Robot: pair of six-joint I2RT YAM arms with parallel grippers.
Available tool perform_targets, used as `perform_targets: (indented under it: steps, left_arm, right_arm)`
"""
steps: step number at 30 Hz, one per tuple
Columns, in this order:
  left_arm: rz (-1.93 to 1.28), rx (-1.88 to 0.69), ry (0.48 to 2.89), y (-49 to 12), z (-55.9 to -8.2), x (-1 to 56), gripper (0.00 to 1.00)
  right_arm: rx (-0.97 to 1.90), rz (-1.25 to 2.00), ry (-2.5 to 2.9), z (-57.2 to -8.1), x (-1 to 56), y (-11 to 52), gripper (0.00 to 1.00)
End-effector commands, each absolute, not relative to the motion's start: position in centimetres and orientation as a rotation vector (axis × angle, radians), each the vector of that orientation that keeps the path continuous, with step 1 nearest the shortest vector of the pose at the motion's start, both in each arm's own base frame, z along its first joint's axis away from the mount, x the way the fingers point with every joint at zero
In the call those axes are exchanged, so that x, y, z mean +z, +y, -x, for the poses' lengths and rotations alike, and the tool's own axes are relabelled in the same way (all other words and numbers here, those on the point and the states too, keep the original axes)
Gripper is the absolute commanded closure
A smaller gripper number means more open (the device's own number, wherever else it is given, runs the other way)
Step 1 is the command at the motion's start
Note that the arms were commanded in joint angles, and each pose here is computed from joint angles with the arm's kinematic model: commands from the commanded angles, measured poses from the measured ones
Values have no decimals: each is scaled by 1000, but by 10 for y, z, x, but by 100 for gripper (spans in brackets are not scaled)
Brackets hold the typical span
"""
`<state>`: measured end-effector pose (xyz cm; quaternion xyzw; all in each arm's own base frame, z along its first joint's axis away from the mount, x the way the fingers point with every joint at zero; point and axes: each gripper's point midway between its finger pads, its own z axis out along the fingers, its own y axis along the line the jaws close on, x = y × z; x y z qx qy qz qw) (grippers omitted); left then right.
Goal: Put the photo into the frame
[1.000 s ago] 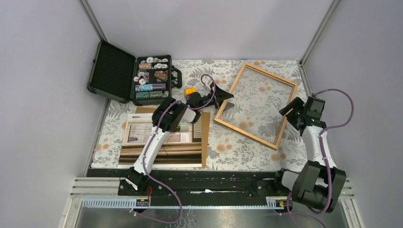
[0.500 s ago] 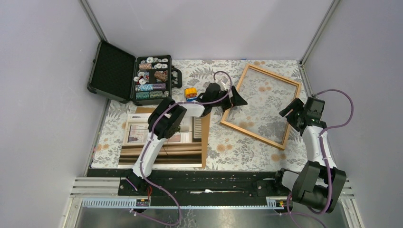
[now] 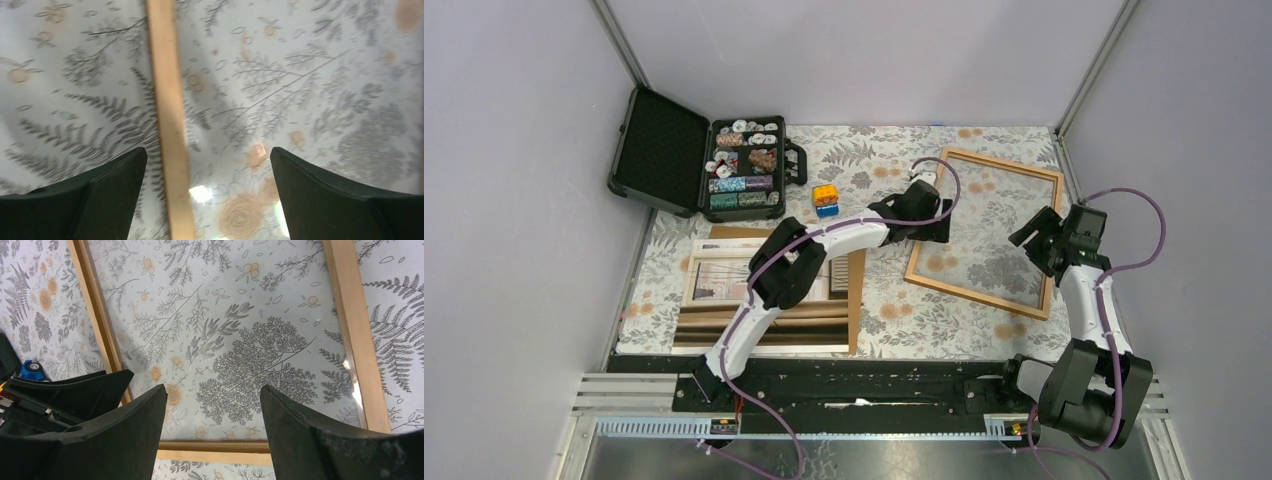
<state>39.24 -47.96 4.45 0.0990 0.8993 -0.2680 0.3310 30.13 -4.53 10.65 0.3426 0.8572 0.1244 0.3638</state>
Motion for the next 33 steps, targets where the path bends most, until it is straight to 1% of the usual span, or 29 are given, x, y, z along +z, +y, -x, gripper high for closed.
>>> perform_targets:
  steps: [1, 4, 6, 8, 11, 12, 18, 23, 26, 29, 31, 33]
  left_arm:
    - [-299, -412, 2326, -440, -407, 86, 1]
    - [-320, -392, 2317, -427, -400, 113, 1]
    - [-322, -430, 2311, -418, -388, 133, 1]
    - [-330, -480, 2316, -408, -370, 149, 1]
    - [-312, -562, 2317, -386, -338, 166, 1]
    - [-297, -603, 2296, -375, -325, 179, 1]
    - [-217, -660, 2311, -309, -262, 177, 1]
    - [-100, -613, 2356, -259, -227, 159, 1]
    - [3, -525, 2399, -232, -216, 135, 1]
    - [98, -450, 2437, -213, -208, 109, 1]
    - [174, -425, 2427, -203, -207, 101, 1]
    - [215, -423, 2408, -198, -207, 97, 1]
  right_arm:
    - [374, -816, 2219, -300, 111, -31, 23]
    - [428, -759, 2259, -299, 112, -14, 21]
    - [455, -704, 2286, -298, 113, 1, 17]
    - [491, -613, 2322, -295, 113, 25, 14]
    - [557, -522, 2369, -287, 111, 57, 12]
    - [582, -500, 2375, -285, 111, 67, 12]
    - [778, -275, 2443, -263, 106, 149, 10]
    - [910, -99, 2473, -242, 103, 222, 10]
    - [1084, -28, 2474, -223, 101, 270, 11]
    - [1226, -13, 2476, -211, 100, 302, 13]
    - [1242, -22, 2485, -210, 94, 308, 14]
    - [1188, -54, 2475, -218, 89, 304, 16]
